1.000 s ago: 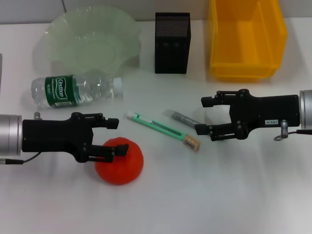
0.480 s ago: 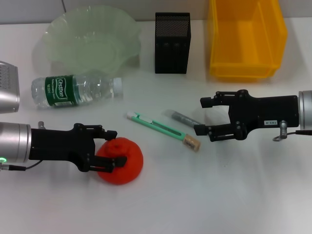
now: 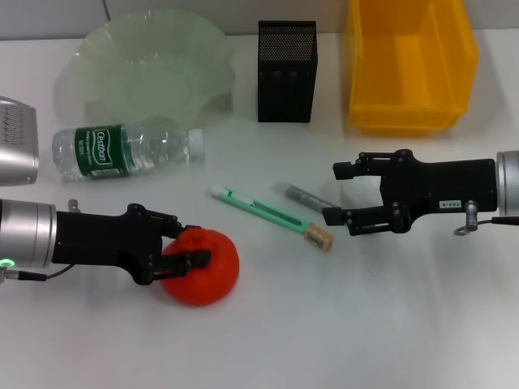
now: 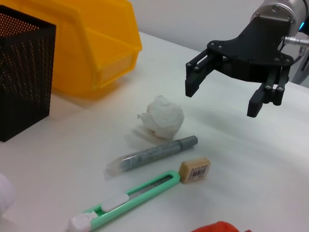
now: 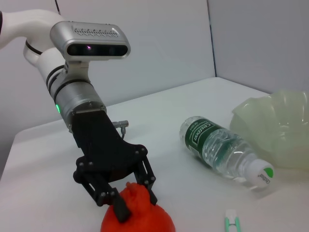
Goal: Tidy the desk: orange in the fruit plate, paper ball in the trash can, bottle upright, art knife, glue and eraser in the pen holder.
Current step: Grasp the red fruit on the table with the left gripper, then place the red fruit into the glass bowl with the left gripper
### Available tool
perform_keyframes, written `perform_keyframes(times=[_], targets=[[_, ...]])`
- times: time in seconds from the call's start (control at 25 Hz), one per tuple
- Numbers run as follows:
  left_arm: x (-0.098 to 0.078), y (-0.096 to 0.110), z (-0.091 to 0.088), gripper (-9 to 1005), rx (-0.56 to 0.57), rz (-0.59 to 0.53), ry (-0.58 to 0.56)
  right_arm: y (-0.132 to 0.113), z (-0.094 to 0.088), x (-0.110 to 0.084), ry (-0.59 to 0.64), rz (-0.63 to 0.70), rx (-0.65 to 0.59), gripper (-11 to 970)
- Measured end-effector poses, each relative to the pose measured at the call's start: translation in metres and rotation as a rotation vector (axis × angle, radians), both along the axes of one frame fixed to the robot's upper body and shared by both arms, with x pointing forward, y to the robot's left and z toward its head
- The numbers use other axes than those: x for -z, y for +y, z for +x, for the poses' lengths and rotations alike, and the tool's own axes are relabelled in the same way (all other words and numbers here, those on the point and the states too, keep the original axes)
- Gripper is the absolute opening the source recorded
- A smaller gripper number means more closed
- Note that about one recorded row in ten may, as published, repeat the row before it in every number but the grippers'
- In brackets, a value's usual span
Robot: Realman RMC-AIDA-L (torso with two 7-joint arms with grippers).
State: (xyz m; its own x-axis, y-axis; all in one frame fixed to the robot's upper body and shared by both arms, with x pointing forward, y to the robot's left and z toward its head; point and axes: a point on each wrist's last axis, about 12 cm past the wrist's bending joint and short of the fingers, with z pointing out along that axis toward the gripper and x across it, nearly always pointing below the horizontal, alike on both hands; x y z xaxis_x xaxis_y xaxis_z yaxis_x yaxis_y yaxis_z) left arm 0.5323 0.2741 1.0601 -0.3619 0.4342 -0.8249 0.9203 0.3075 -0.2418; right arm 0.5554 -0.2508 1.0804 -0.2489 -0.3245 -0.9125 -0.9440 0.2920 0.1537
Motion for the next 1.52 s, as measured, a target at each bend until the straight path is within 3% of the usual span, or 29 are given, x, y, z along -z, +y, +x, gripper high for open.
perform_keyframes(times=[0.12, 0.36, 0.44, 0.52, 0.6, 0.68, 0.72, 0.88, 0.92, 1.04, 1.32, 1.52], targets=[[0.0, 0.0, 0.0, 364, 0.001, -0.002, -0.001, 0.0, 0.0, 0.0, -0.001, -0.001, 0.0, 779], [-0.001, -0.001, 0.0, 284, 0.004, -0.011, 0.0, 0.0, 0.0, 0.0, 0.0, -0.001, 0.0, 777], [-0.026, 0.004, 0.012, 257, -0.092, -0.173, -0.068, 0.0, 0.0, 0.0, 0.001, 0.0, 0.001, 776], [-0.026, 0.004, 0.012, 230, -0.092, -0.173, -0.068, -0.001, 0.0, 0.0, -0.001, -0.001, 0.0, 775], [-0.04, 0.007, 0.03, 205, -0.239, -0.288, -0.147, 0.0, -0.001, 0.001, -0.003, 0.0, -0.002, 775], [-0.042, 0.006, 0.034, 180, -0.277, -0.305, -0.164, 0.001, -0.001, 0.001, -0.003, 0.0, -0.003, 774], [-0.045, 0.005, 0.046, 167, -0.377, -0.336, -0.204, 0.001, -0.001, 0.001, -0.003, 0.001, -0.003, 773], [-0.047, 0.005, 0.06, 140, -0.489, -0.361, -0.232, 0.001, -0.002, 0.002, -0.002, 0.002, -0.003, 772], [-0.041, 0.004, 0.077, 133, -0.652, -0.371, -0.25, 0.001, -0.003, 0.002, 0.0, 0.004, -0.005, 772], [-0.037, 0.004, 0.085, 100, -0.727, -0.351, -0.265, 0.002, -0.003, 0.002, 0.001, 0.005, -0.006, 771], [-0.026, 0.001, 0.094, 62, -0.868, -0.313, -0.32, 0.003, -0.002, 0.002, 0.002, 0.006, -0.008, 768], [-0.025, 0.0, 0.095, 148, -0.874, -0.318, -0.332, 0.004, -0.002, 0.002, 0.001, 0.007, -0.009, 767]])
